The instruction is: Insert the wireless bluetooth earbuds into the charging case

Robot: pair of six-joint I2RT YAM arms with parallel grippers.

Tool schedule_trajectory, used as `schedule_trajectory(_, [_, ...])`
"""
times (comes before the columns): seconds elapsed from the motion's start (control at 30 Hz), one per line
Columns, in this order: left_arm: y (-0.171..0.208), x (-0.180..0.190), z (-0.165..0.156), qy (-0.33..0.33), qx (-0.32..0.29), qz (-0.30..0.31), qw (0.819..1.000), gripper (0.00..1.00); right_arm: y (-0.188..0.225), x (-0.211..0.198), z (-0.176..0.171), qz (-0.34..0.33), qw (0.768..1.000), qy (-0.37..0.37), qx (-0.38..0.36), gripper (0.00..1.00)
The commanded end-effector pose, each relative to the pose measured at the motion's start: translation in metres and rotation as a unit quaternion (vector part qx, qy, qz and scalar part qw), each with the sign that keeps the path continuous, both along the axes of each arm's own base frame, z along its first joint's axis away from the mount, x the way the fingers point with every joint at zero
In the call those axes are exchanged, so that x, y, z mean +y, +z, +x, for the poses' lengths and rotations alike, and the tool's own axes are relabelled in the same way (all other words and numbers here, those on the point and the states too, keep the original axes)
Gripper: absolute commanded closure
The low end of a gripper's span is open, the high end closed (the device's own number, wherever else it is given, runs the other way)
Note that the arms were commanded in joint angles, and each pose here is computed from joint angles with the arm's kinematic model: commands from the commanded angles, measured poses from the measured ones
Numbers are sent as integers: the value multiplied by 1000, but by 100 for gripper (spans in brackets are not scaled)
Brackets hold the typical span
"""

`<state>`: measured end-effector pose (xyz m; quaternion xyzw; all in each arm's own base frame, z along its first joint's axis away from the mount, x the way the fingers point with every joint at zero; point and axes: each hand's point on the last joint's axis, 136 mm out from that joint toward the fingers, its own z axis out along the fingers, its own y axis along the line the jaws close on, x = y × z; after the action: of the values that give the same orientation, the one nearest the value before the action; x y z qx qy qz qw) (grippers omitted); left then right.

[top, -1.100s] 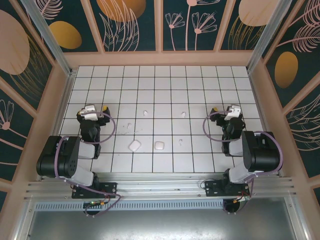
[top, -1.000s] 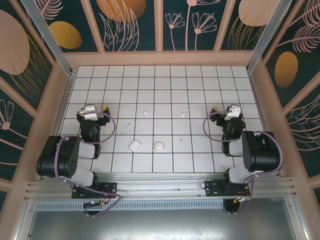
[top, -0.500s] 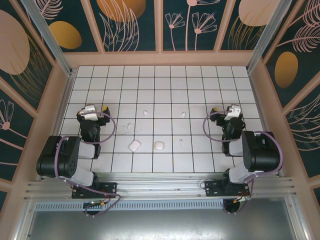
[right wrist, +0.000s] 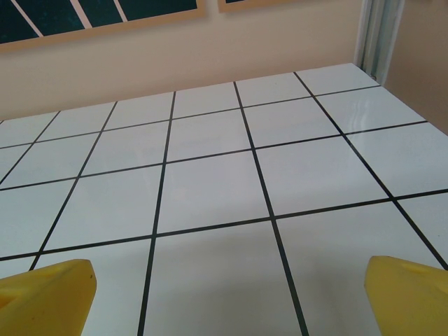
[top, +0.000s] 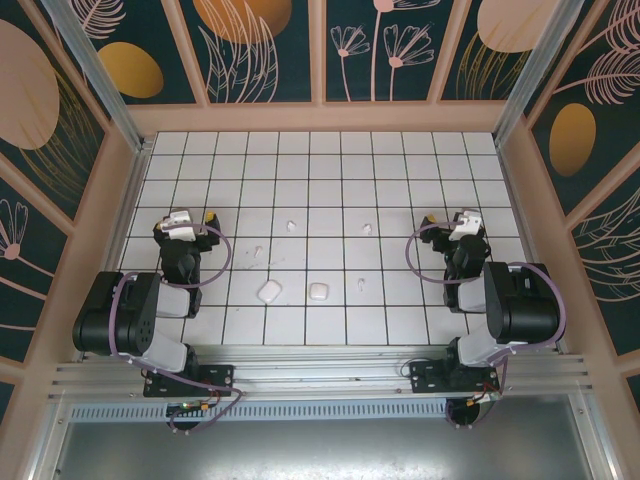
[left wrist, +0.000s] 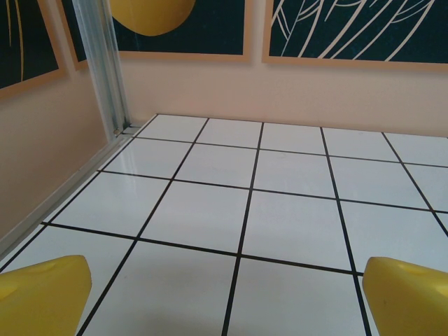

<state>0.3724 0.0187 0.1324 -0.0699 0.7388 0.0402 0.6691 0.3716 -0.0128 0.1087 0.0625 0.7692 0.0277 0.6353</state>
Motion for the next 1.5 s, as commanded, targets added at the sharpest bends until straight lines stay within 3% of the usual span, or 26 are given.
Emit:
schedule_trajectory(0.0, [4, 2, 2, 2, -9, -7, 1000, 1, 12, 3, 6, -6, 1000, 10, -23, 1])
schedule_trajectory(0.73, [8, 2, 2, 2, -7, -5, 1000, 1, 18, 6, 11, -10, 1000, 17, -14, 1])
schedule_trajectory(1.1, [51, 15, 5, 58, 59, -43, 996, 1, 31, 31, 35, 61, 982, 31, 175, 1])
schedule_trajectory(1.27, [65, -24, 8, -6, 95, -59, 994, 3, 40, 81, 24, 23, 972, 71, 221, 1])
schedule_trajectory(1.47, [35, -104, -13, -126, 206, -40, 970, 6, 34, 148, -4, 71, 959, 120, 247, 1])
